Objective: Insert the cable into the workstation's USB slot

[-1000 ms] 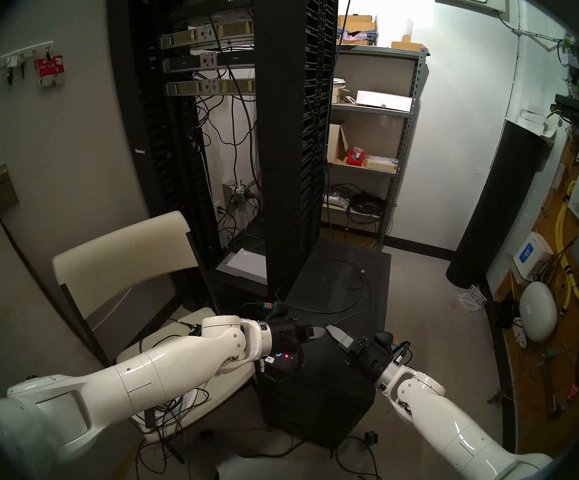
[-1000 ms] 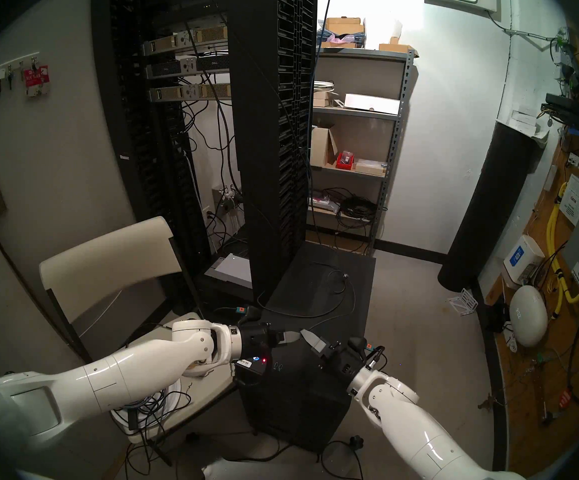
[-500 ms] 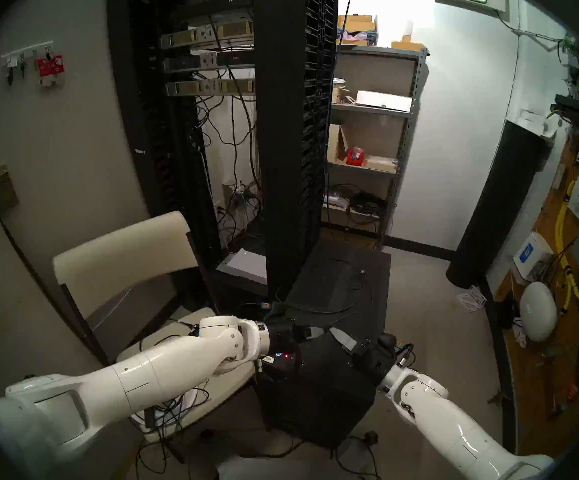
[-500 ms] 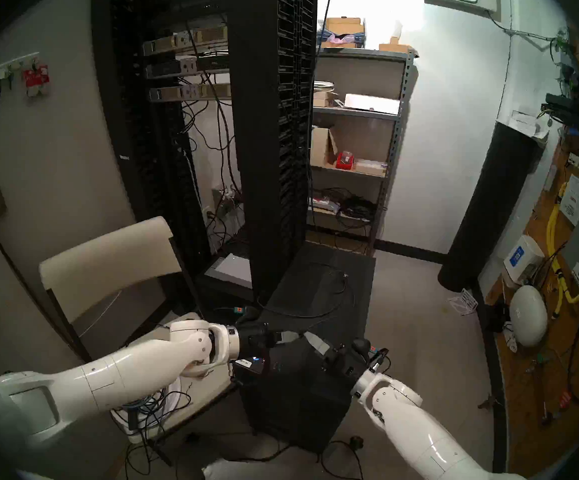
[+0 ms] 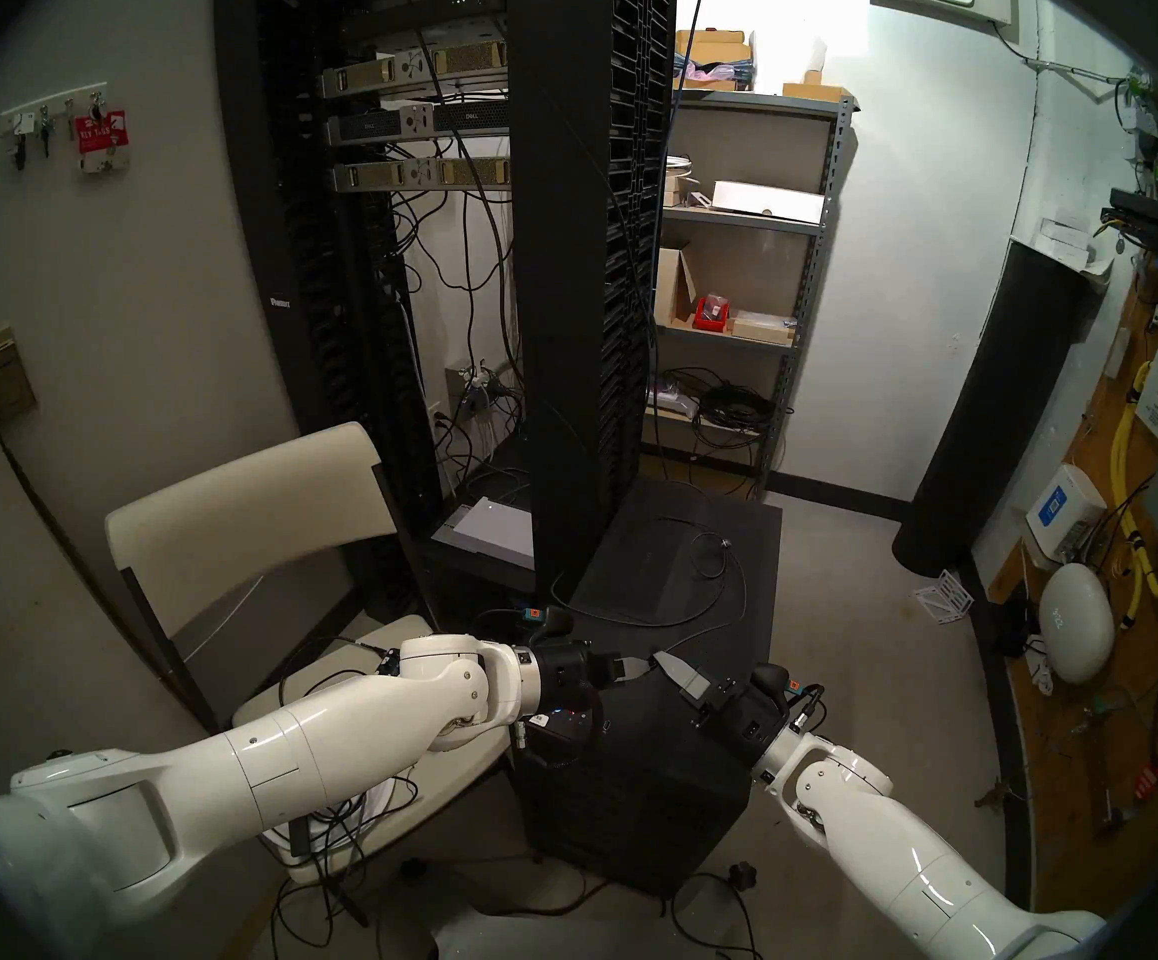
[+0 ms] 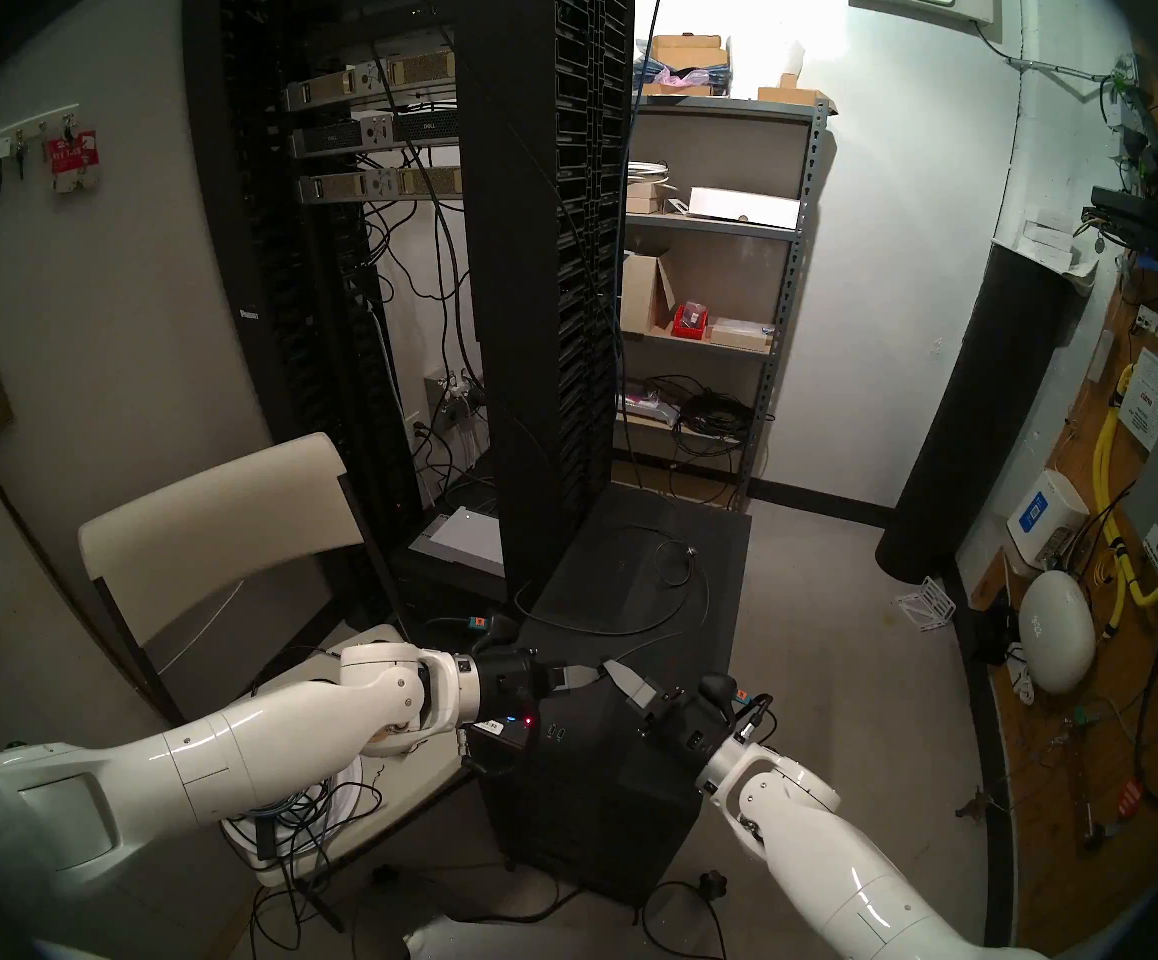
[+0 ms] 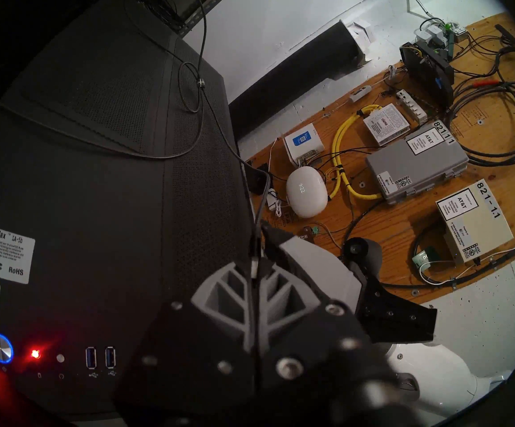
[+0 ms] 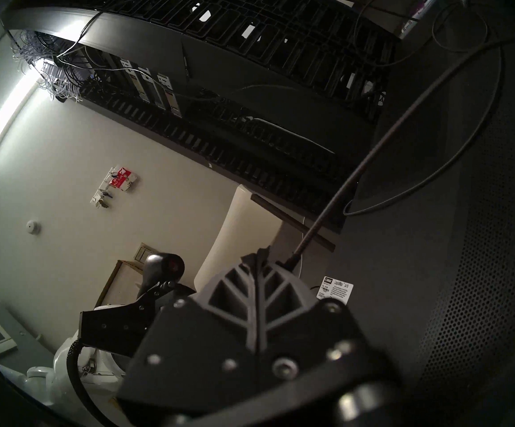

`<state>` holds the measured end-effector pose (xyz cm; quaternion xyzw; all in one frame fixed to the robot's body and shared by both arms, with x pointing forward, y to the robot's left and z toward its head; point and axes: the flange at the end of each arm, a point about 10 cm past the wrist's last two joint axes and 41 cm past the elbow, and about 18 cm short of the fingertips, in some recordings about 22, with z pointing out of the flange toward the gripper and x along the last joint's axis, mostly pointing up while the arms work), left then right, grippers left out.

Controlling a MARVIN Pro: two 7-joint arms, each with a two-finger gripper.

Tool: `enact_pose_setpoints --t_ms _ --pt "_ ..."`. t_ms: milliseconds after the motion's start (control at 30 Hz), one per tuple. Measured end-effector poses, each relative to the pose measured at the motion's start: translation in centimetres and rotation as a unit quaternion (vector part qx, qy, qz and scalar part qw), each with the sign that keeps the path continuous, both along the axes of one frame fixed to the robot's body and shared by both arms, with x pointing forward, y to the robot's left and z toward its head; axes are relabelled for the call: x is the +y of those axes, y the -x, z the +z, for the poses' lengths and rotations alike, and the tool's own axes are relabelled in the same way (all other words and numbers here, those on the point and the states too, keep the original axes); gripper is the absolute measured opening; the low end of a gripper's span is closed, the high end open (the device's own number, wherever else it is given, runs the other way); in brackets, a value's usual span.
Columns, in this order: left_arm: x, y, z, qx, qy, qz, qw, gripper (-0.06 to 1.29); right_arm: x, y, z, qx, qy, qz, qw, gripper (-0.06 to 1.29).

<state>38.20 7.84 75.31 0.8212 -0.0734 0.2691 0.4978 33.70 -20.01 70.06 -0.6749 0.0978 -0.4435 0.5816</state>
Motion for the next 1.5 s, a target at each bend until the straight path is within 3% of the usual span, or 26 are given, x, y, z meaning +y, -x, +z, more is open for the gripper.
enact_pose_setpoints --t_ms 233,467,733,1100,1500 --pt "-0.1 0.0 0.0 -0.001 0.001 0.0 1.0 0.0 0.2 0.0 0.1 -0.001 -0.001 0.001 1.0 -0.02" --pt "0.0 -0.1 0.2 -0.002 0.001 0.003 1.0 0.0 -0.3 0.2 0.4 0.004 -0.015 -0.009 0.9998 0.14" --pt "0.1 -0.2 0.3 -0.005 0.0 0.006 1.0 0.0 -1.5 1.3 0.2 0.021 -0.029 -0.017 0.9992 0.58" --pt "0.3 -0.3 0.4 -0.007 -0.001 0.005 1.0 0.0 -1.4 1.8 -0.4 0.034 -0.03 -0.013 0.9989 0.64" --pt "0.3 -0.1 0.6 -0.008 -0.002 0.003 1.0 0.0 -0.7 0.8 -1.3 0.038 -0.019 -0.007 0.999 0.64"
